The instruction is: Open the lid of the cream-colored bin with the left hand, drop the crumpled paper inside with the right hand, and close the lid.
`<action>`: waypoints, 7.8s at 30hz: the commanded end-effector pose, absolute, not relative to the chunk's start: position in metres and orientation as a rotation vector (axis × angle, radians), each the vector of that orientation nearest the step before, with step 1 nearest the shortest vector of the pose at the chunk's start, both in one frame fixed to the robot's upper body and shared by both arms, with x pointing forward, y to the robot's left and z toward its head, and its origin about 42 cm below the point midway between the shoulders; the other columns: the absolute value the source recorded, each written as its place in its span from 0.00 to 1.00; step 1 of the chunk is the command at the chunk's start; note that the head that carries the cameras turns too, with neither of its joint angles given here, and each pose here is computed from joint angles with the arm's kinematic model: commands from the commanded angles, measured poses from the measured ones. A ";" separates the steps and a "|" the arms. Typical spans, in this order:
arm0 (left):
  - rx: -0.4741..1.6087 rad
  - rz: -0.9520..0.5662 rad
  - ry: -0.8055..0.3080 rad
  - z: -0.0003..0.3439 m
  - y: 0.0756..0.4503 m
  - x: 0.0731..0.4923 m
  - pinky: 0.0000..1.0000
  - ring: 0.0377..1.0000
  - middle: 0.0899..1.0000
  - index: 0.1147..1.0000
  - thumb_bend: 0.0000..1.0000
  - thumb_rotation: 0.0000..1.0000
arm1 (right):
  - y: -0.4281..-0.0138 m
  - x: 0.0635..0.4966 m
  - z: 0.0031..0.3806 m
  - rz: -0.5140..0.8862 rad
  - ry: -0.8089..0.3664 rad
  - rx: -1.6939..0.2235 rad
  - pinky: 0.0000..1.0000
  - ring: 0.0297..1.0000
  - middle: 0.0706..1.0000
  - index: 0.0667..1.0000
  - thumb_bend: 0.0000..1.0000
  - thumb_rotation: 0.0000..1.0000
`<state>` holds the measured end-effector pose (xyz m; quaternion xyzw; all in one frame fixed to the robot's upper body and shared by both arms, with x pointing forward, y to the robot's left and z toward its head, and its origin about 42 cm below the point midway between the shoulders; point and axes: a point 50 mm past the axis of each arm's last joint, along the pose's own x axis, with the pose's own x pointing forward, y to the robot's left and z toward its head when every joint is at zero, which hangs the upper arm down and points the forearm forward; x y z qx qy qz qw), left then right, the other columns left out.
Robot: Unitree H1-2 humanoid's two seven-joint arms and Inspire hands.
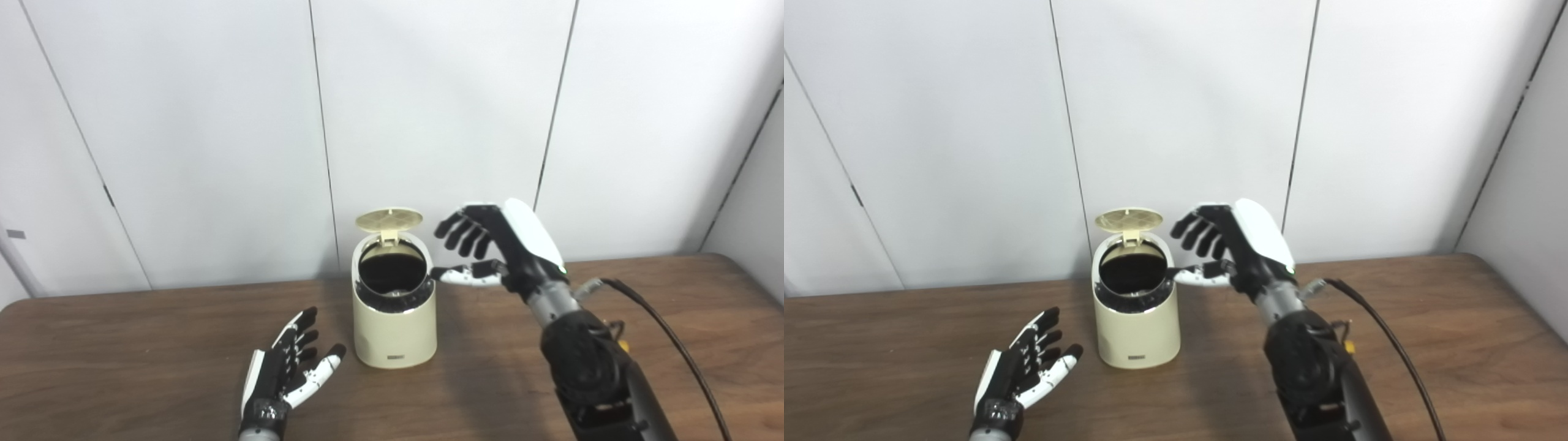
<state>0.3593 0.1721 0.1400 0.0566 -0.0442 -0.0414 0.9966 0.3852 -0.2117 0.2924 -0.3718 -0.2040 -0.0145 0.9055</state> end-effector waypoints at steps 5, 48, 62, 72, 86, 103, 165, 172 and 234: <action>0.108 -0.083 -0.169 0.160 0.172 0.365 0.82 0.86 0.91 0.92 0.62 0.26 | -0.223 0.374 0.278 -0.041 -0.505 -0.598 0.32 0.39 0.43 0.49 0.52 0.00; 0.181 -0.104 -0.375 0.197 0.189 0.369 0.73 0.84 0.90 0.91 0.80 0.27 | -0.246 0.356 0.167 -0.081 -0.425 -0.129 0.39 0.43 0.44 0.46 0.52 0.00; 0.491 -0.216 -0.603 0.278 0.203 0.406 0.78 0.92 0.96 0.95 0.93 0.21 | -0.245 0.356 0.166 -0.072 -0.417 -0.153 0.40 0.43 0.44 0.46 0.52 0.00; 0.671 -0.267 -0.658 0.324 0.190 0.422 0.79 0.93 0.97 0.96 0.97 0.22 | -0.241 0.356 0.166 -0.090 -0.412 -0.161 0.39 0.43 0.44 0.46 0.52 0.00; 0.757 -0.337 -0.669 0.352 0.175 0.439 0.84 0.98 0.99 0.95 0.97 0.31 | -0.234 0.356 0.167 -0.084 -0.424 -0.189 0.40 0.43 0.44 0.46 0.52 0.00; 0.829 -0.423 -0.677 0.346 0.166 0.443 0.80 0.91 0.87 0.83 0.94 0.39 | -0.226 0.358 0.172 -0.073 -0.459 -0.174 0.38 0.43 0.45 0.46 0.52 0.00; 0.867 -0.454 -0.680 0.324 0.177 0.437 0.82 0.94 0.91 0.89 0.90 0.36 | -0.212 0.360 0.175 -0.090 -0.456 -0.170 0.39 0.43 0.45 0.45 0.52 0.00; 0.864 -0.445 -0.687 0.320 0.175 0.438 0.83 0.94 0.91 0.89 0.90 0.36 | -0.211 0.359 0.175 -0.093 -0.451 -0.163 0.39 0.43 0.45 0.45 0.52 0.00; 0.839 -0.400 -0.720 0.342 0.173 0.451 0.84 0.95 0.92 0.90 0.87 0.35 | -0.197 0.361 0.171 -0.081 -0.429 -0.161 0.39 0.43 0.44 0.46 0.52 0.00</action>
